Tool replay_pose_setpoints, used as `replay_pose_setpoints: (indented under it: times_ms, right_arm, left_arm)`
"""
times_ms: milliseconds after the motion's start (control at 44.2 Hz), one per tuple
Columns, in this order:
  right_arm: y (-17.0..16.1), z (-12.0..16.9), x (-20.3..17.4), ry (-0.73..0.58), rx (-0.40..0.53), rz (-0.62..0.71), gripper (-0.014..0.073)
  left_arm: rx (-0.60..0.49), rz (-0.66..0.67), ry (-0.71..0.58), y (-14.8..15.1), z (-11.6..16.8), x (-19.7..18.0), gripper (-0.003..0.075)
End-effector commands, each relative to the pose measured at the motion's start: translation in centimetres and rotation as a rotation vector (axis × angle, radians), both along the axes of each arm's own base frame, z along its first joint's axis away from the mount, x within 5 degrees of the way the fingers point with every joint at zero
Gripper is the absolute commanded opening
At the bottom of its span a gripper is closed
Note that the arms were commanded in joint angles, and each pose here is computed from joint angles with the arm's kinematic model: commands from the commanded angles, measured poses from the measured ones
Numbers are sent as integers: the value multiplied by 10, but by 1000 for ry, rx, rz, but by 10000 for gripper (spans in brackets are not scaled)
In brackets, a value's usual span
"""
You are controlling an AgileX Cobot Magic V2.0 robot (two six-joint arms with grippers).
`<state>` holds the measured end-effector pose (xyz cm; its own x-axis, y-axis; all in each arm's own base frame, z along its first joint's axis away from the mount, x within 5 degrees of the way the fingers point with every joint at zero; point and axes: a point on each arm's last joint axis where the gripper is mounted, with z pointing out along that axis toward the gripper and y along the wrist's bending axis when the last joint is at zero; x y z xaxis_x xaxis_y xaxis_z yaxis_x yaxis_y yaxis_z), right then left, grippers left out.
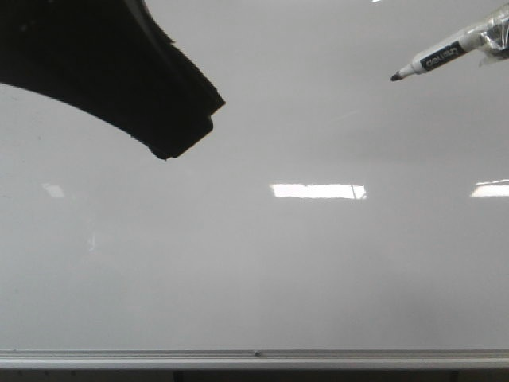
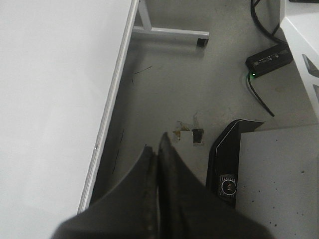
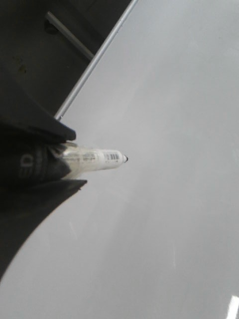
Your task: Write number 4 on whiteboard
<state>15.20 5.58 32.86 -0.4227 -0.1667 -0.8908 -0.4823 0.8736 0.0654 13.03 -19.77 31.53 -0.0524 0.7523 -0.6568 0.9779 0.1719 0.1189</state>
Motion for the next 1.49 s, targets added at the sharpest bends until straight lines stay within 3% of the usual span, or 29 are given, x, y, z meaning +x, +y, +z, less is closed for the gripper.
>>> replay_pose_setpoints:
  times_ms: [0, 249, 566, 860, 1154, 1471]
  right_arm:
    - [-3, 19, 15, -103, 54, -84, -59]
    - [6, 46, 77, -101, 52, -99, -59]
    - [10, 45, 137, -116, 49, -158, -59]
    - [12, 37, 149, -86, 41, -157, -59]
    - [20, 14, 159, 25, 21, -110, -59]
    - [17, 13, 161, 22, 20, -124, -59]
  left_arm:
    - [-91, 18, -33, -1, 19, -1, -20]
    - [-91, 18, -33, -1, 19, -1, -20]
    - [-91, 18, -33, -1, 19, -1, -20]
    - [-91, 18, -33, -1, 19, -1, -20]
    - [-91, 18, -33, -1, 19, -1, -20]
    - [-91, 18, -33, -1, 19, -1, -20]
